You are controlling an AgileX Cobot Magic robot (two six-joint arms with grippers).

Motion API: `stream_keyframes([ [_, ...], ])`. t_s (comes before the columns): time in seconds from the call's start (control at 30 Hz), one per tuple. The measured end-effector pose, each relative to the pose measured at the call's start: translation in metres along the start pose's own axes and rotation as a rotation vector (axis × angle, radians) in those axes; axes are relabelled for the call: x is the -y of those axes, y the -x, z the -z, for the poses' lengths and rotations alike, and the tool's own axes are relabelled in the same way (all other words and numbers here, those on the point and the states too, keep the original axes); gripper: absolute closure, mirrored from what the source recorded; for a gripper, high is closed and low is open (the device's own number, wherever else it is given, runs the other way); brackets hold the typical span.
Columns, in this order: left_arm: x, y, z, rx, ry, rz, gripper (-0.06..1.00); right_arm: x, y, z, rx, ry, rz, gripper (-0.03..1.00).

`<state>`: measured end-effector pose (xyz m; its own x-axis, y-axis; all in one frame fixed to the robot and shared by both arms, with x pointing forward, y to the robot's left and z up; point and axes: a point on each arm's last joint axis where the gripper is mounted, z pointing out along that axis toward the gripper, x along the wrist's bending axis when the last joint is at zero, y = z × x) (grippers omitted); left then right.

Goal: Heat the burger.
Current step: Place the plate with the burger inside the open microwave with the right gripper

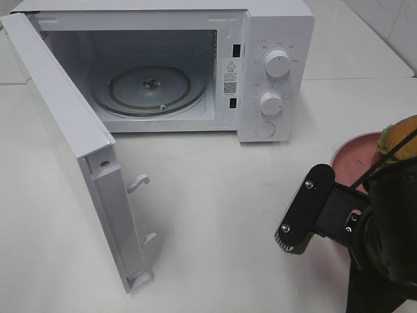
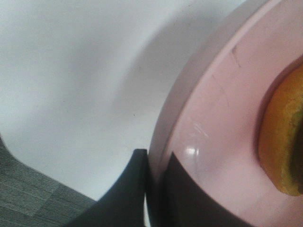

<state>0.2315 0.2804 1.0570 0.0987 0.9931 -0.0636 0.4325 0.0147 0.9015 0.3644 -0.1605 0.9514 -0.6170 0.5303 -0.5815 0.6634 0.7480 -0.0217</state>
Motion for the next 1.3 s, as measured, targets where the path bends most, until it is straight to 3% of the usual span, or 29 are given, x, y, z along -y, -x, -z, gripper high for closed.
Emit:
stream_keyframes([
  [1.3, 0.000, 0.000, 0.000, 0.000, 0.000, 0.000, -0.03, -0.024, -0.005, 0.002, 0.028, 0.285, 0.555, 0.91],
])
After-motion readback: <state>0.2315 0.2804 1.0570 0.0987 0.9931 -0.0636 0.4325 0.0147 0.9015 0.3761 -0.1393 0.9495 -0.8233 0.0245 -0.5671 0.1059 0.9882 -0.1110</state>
